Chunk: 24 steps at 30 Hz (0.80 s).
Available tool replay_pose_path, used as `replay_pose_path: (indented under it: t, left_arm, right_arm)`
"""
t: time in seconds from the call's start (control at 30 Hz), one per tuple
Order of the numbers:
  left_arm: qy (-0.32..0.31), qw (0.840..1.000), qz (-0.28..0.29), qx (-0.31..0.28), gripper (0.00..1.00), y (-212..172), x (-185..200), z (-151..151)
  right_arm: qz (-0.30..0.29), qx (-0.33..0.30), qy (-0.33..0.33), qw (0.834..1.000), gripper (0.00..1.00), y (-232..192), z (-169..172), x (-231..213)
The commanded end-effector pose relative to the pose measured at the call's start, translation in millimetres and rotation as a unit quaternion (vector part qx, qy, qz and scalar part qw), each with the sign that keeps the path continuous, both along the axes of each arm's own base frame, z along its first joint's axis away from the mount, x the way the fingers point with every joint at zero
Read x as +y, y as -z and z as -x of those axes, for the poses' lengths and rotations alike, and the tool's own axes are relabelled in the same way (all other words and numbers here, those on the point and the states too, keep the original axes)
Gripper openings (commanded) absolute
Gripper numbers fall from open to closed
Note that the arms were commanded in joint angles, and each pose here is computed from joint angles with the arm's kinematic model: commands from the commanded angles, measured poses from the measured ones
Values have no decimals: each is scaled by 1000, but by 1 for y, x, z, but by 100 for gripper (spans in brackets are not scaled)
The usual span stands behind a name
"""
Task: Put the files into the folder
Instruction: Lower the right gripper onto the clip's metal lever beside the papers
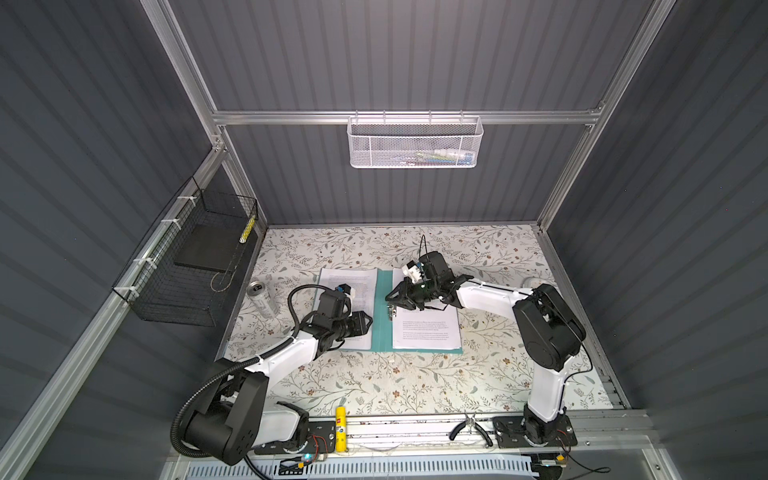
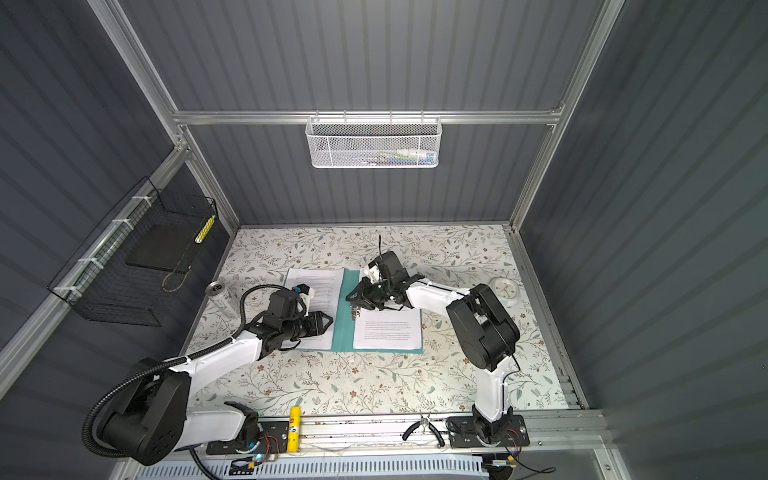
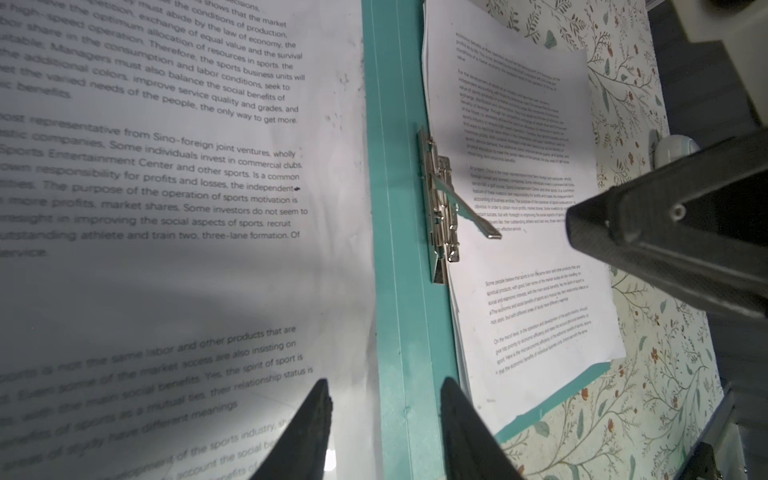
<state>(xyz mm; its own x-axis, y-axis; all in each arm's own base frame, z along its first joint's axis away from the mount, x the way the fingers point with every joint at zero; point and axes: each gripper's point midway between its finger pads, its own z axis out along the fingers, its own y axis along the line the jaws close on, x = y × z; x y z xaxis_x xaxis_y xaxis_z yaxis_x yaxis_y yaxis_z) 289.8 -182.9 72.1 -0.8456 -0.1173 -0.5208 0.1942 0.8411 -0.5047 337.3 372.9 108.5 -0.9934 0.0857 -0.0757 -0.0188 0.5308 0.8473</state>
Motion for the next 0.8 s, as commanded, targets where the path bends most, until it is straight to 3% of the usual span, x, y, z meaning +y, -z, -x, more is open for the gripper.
replay_pose_path:
  t: [0.0, 0.77]
  left_arm:
    - [0, 1000, 8, 10, 45, 6, 0, 5]
    - [-6, 1000, 4, 18, 44, 17, 8, 9]
  right_arm:
    - [-13, 19, 11, 1000, 26, 7, -1, 0]
    - [-31, 60, 34, 997, 24, 35, 0, -3]
